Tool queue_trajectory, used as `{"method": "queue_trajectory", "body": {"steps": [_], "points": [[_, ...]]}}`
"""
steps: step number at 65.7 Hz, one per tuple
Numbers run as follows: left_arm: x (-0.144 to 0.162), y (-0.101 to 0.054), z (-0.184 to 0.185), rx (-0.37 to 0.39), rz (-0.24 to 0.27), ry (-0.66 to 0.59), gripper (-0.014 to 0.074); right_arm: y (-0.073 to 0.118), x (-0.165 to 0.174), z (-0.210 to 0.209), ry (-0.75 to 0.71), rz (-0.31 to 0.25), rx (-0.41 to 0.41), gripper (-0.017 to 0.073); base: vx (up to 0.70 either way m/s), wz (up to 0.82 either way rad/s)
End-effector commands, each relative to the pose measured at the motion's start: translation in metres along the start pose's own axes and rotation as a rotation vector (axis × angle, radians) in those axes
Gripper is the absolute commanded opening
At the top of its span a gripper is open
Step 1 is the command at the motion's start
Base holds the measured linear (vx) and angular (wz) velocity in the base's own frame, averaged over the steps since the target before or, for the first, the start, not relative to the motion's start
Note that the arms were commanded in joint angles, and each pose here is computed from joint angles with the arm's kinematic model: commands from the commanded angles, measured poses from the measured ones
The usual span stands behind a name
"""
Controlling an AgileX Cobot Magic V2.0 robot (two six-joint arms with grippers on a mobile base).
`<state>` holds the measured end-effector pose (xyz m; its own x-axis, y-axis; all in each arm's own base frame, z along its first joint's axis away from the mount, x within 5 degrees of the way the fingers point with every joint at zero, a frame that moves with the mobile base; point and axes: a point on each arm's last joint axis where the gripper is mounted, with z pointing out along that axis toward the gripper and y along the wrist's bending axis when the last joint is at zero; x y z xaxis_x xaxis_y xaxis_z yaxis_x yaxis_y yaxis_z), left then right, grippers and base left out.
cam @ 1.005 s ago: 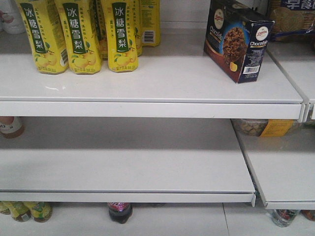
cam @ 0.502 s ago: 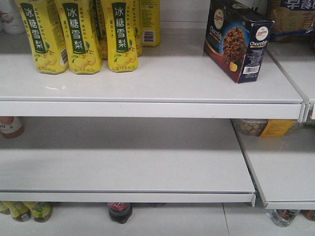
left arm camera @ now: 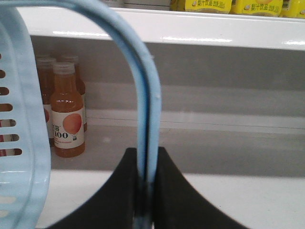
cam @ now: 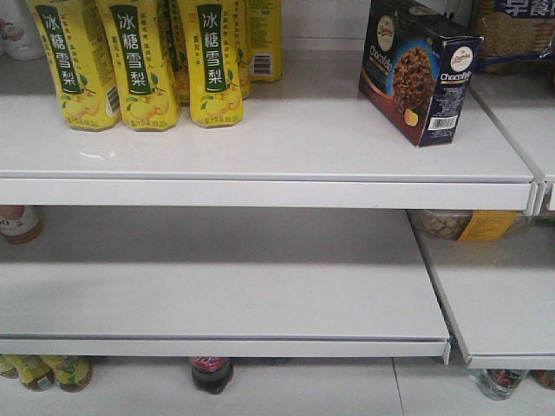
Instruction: Left arm holds basket, right arm returns cookies
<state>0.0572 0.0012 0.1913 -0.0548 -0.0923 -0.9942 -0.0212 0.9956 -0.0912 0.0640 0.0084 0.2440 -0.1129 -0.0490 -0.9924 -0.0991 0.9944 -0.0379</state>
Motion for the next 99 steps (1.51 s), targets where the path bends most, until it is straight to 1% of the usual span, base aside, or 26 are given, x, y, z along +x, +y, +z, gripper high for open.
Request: {"method": "queue_trajectory", "body": {"steps": [1,26,29,33,36,42,43,44,45,54,56,61,65,69,99], "points": [[-0.02,-0.003,-0.004,0.026,0.03,-0.144,-0.0003,-0.003,-0.015,-0.001,-0.082,0.002,0.035,-0.0011,0.0,0.0],[-0.02,-0.003,-0.004,0.026,0.03,-0.144,-0.0003,-0.003,-0.015,-0.001,-0.082,0.002,0.035,-0.0011,0.0,0.0],[-0.02,-0.003,-0.004,0.026,0.03,-0.144,-0.0003,-0.003,-0.015,-0.001,-0.081,-0.009,0.038,-0.0011,0.0,0.0],[-0.02,-0.003,-0.004,0.026,0.03,-0.144,-0.0003,-0.004,-0.011,0.0,-0.073,-0.055,0.051,-0.0011,0.0,0.0],[-0.02,-0.003,-0.004,0.026,0.03,-0.144,-0.0003,-0.005,-0.006,0.001,-0.066,-0.066,0.059,-0.0011,0.0,0.0],[-0.02,-0.003,-0.004,0.026,0.03,-0.144,-0.0003,-0.007,0.006,0.0,-0.1,-0.028,0.085,-0.0011,0.0,0.0],[-0.02,-0.003,-0.004,0.026,0.03,-0.144,-0.0003,-0.007,0.009,0.0,-0.106,-0.03,0.089,-0.0011,0.0,0.0],[-0.02,-0.003,-0.004,0.026,0.03,-0.144,-0.0003,-0.007,0.01,0.0,-0.118,-0.004,0.091,-0.0011,0.0,0.0],[-0.02,-0.003,-0.004,0.026,0.03,-0.144,-0.0003,-0.007,0.011,-0.001,-0.131,-0.001,0.094,-0.0011,0.0,0.0],[-0.02,-0.003,-0.004,0.026,0.03,-0.144,-0.0003,-0.007,0.03,-0.003,-0.188,-0.026,0.105,-0.0011,0.0,0.0],[-0.02,-0.003,-0.004,0.026,0.03,-0.144,-0.0003,-0.006,0.036,-0.003,-0.185,-0.023,0.104,-0.0011,0.0,0.0],[-0.02,-0.003,-0.004,0.026,0.03,-0.144,-0.0003,-0.006,0.045,-0.003,-0.198,0.015,0.101,-0.0011,0.0,0.0],[-0.02,-0.003,-0.004,0.026,0.03,-0.144,-0.0003,-0.006,0.046,-0.003,-0.18,0.047,0.098,-0.0011,0.0,0.0],[-0.02,-0.003,-0.004,0.026,0.03,-0.144,-0.0003,-0.006,0.047,-0.003,-0.174,0.065,0.097,-0.0011,0.0,0.0],[-0.02,-0.003,-0.004,0.026,0.03,-0.145,-0.0003,-0.006,0.047,-0.003,-0.168,0.056,0.098,-0.0011,0.0,0.0]]}}
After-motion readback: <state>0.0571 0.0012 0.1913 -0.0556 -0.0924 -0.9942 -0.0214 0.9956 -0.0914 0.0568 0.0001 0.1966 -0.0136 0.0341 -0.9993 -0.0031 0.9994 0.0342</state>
